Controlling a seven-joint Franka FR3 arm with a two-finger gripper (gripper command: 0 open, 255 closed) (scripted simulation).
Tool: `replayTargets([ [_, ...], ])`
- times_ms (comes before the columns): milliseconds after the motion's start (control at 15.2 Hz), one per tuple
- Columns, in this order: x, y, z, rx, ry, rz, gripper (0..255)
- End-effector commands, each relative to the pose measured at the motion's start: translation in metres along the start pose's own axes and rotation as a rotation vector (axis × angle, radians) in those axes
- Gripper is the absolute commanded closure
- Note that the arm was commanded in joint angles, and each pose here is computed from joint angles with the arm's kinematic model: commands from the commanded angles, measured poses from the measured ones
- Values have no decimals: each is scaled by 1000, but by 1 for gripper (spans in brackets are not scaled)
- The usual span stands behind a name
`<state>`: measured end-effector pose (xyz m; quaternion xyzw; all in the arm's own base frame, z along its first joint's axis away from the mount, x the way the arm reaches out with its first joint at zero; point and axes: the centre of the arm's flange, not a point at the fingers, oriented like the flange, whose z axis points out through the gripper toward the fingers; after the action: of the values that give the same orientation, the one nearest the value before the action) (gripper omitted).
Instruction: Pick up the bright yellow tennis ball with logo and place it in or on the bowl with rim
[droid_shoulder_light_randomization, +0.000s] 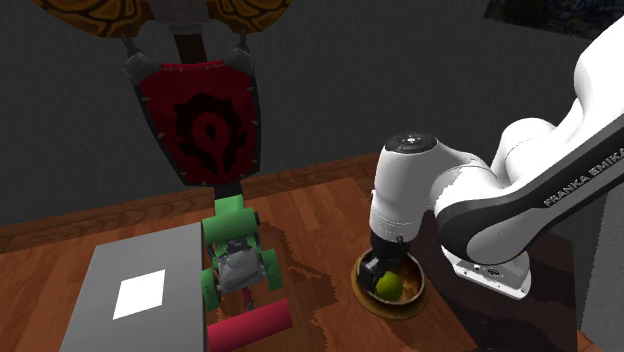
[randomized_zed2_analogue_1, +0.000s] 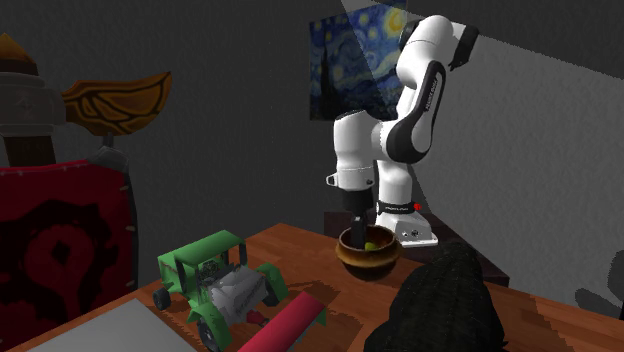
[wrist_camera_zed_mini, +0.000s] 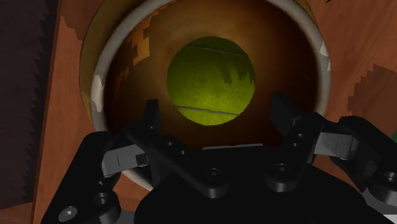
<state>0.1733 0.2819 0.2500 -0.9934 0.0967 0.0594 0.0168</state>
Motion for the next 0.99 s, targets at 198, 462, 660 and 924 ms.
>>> replayTargets([
  [198,12,19,22,-31,-49,14,255],
  [462,-2,2,12,-30,-50,15,255],
  [660,-4,2,-4,-30,-50,15,255],
  [924,-7,1,-25,-30,-50,15,255],
])
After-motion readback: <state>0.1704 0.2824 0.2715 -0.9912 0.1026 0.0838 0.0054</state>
